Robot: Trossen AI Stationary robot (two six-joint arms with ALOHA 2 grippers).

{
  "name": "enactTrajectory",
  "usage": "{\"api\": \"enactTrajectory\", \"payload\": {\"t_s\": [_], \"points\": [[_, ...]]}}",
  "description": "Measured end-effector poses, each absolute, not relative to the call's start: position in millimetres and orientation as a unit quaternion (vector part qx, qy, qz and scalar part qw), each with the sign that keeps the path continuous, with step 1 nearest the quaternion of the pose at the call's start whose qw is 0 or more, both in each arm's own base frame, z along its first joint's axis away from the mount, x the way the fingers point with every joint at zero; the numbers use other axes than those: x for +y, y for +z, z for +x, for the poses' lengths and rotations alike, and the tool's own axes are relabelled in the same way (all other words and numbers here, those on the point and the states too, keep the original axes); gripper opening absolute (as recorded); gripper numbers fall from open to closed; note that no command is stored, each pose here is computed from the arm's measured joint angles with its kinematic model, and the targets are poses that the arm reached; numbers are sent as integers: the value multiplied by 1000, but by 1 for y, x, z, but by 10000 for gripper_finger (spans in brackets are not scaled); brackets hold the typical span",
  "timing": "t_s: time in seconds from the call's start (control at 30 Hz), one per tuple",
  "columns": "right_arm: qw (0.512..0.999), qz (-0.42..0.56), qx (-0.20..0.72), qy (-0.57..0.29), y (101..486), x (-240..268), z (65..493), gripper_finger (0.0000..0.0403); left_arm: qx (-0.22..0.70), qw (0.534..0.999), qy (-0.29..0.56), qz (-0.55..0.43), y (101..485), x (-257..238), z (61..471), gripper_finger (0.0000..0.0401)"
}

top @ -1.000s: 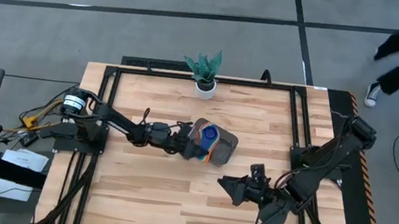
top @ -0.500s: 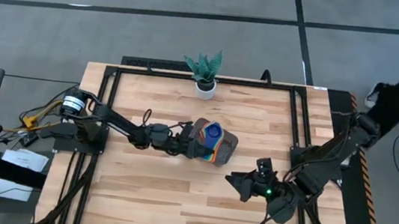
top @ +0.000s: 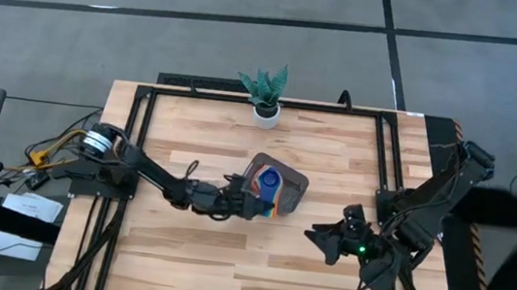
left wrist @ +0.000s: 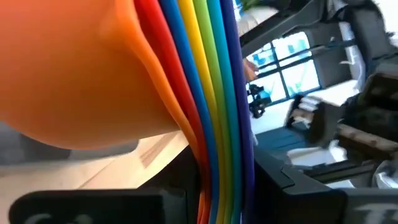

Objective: Nest measuring cups in basket
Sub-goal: Put the stacked measuring cups into the black bin

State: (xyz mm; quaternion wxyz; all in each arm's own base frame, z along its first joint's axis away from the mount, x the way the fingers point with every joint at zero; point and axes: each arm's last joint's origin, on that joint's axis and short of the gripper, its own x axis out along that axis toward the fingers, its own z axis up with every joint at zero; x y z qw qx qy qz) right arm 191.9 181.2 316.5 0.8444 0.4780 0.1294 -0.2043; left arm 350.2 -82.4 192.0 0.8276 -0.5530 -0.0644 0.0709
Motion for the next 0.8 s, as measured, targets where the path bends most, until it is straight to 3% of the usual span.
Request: {"api": "enactTrajectory", "payload": {"t_s": [0.4,0.8], "points": [[841,489,145,-181,319,189,179,255,-105,768,43,-631,127,-97,382,82],[833,495,154,-196,314,190,169,255,-129,747,62,-649,125,-79,391,82]]}}
